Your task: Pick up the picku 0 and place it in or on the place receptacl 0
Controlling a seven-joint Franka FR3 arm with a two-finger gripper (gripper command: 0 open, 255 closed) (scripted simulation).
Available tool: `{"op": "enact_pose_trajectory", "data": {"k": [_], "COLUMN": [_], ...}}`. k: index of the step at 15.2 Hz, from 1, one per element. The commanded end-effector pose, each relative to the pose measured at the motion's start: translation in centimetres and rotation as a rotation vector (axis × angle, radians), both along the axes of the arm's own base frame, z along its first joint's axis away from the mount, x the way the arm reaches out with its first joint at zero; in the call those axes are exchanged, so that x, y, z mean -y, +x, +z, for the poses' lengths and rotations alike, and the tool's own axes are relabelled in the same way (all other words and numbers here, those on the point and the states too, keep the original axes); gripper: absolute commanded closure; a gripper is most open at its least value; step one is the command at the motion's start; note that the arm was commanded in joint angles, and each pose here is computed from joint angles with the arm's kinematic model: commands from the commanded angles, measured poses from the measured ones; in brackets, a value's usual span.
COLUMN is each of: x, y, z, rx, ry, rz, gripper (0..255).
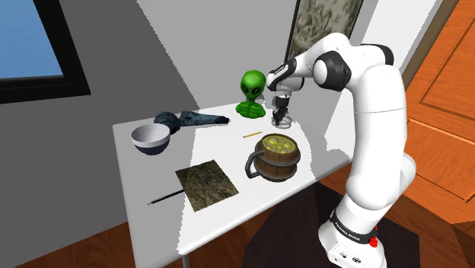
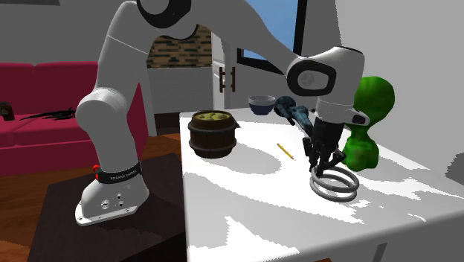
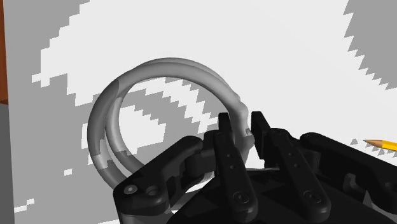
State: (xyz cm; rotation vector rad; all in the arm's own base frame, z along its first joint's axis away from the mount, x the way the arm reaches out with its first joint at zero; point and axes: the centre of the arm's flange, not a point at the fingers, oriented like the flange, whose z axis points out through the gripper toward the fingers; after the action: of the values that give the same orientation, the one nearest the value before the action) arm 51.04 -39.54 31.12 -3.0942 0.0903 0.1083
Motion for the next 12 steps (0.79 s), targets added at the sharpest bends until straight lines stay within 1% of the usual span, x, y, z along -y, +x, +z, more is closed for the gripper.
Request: {"op": "enact_pose_trajectory", "data": {"k": [1,12], "x": [0.0,0.0], "y": [0.0,0.0], "z": [0.0,5.8], "rx": [0.0,0.0], "ry": [0.0,0.0], "rz": [0.0,0.0], "gripper": [255,255]}}
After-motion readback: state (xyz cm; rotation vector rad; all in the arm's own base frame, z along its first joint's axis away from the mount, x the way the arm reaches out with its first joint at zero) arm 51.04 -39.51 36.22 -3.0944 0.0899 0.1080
